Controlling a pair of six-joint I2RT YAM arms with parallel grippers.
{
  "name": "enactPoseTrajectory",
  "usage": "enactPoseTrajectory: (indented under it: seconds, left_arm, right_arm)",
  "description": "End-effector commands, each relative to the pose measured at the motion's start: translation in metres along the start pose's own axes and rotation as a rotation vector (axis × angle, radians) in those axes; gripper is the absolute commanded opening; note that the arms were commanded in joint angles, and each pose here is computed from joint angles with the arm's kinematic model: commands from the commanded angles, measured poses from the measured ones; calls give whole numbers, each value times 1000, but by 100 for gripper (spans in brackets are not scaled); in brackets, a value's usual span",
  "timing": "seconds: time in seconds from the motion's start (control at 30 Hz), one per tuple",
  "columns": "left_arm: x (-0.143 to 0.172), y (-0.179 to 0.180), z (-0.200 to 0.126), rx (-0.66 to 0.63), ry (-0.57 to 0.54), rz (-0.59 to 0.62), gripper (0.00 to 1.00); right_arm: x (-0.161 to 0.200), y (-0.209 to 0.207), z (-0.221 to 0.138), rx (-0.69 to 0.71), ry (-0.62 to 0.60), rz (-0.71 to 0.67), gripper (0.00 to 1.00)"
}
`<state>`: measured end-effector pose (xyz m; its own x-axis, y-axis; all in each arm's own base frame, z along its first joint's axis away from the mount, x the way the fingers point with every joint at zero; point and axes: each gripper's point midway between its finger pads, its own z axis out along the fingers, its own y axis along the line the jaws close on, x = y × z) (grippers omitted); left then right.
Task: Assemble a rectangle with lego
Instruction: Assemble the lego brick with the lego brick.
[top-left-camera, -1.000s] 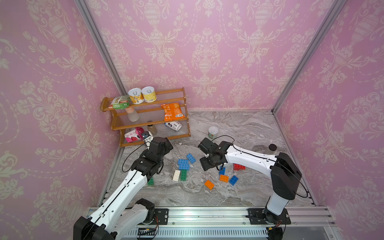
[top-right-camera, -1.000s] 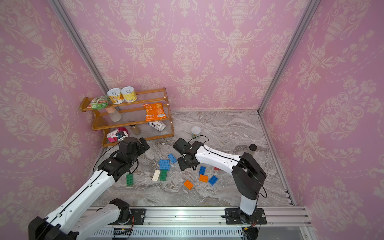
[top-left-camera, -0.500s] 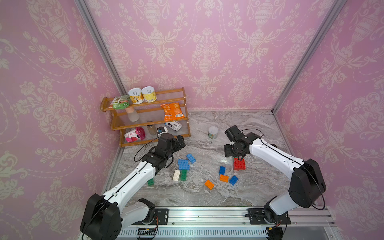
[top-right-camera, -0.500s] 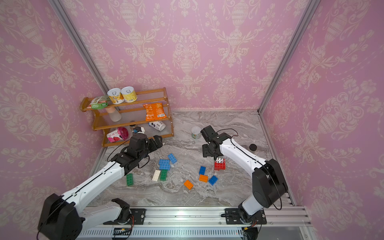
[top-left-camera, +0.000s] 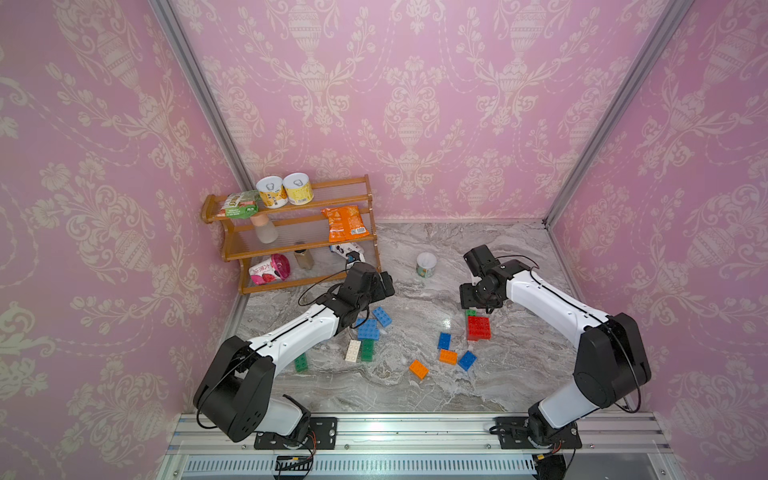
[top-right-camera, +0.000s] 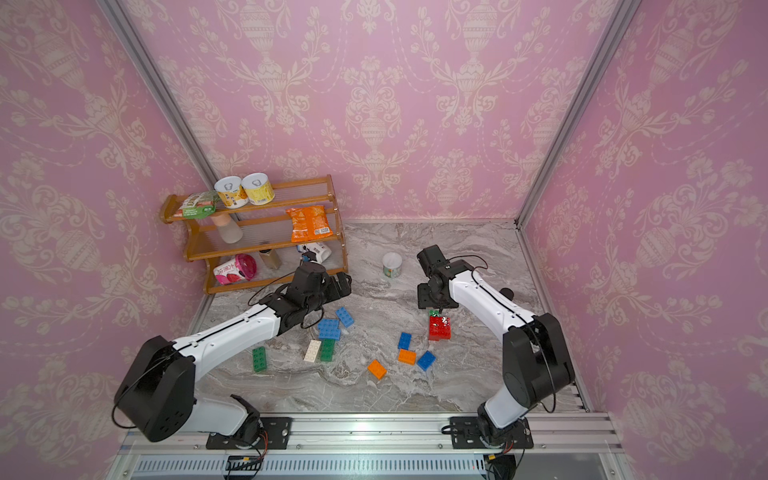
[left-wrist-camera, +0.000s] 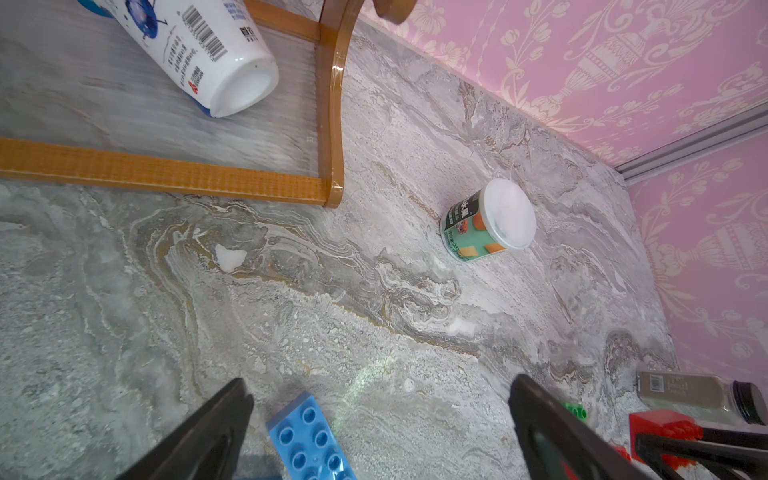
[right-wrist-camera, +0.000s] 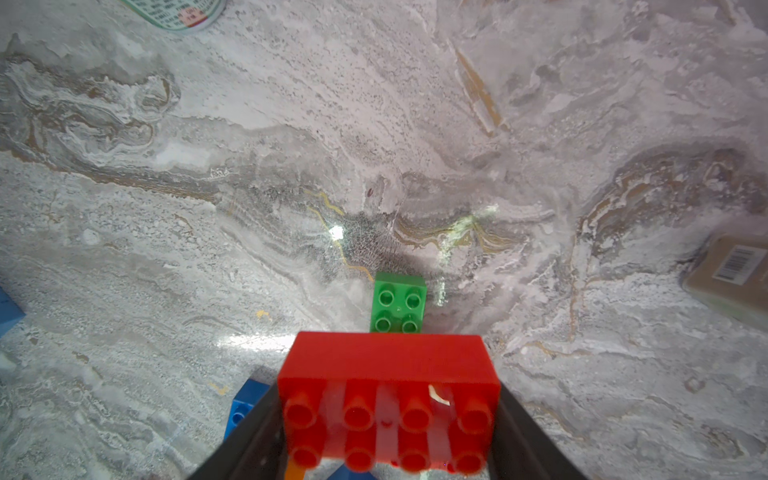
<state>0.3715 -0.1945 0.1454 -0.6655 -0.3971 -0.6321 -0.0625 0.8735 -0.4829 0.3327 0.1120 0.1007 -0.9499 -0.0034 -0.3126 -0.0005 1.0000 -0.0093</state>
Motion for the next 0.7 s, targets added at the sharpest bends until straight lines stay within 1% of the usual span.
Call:
enactPoseTrajectory:
  seconds: [0.0,0.33,0.67]
  left_arm:
    - [-7,-13,2,27,-6,13,99]
    - [-3,-11,9,12,15,23,99]
    - [-3,-11,8,13,18,20,99]
  right_arm:
    - [-3,3,3,-7,22,-21,49]
    - [4,-14,18,25,70,-13,49]
    - [8,-18,37,6,103,16,50]
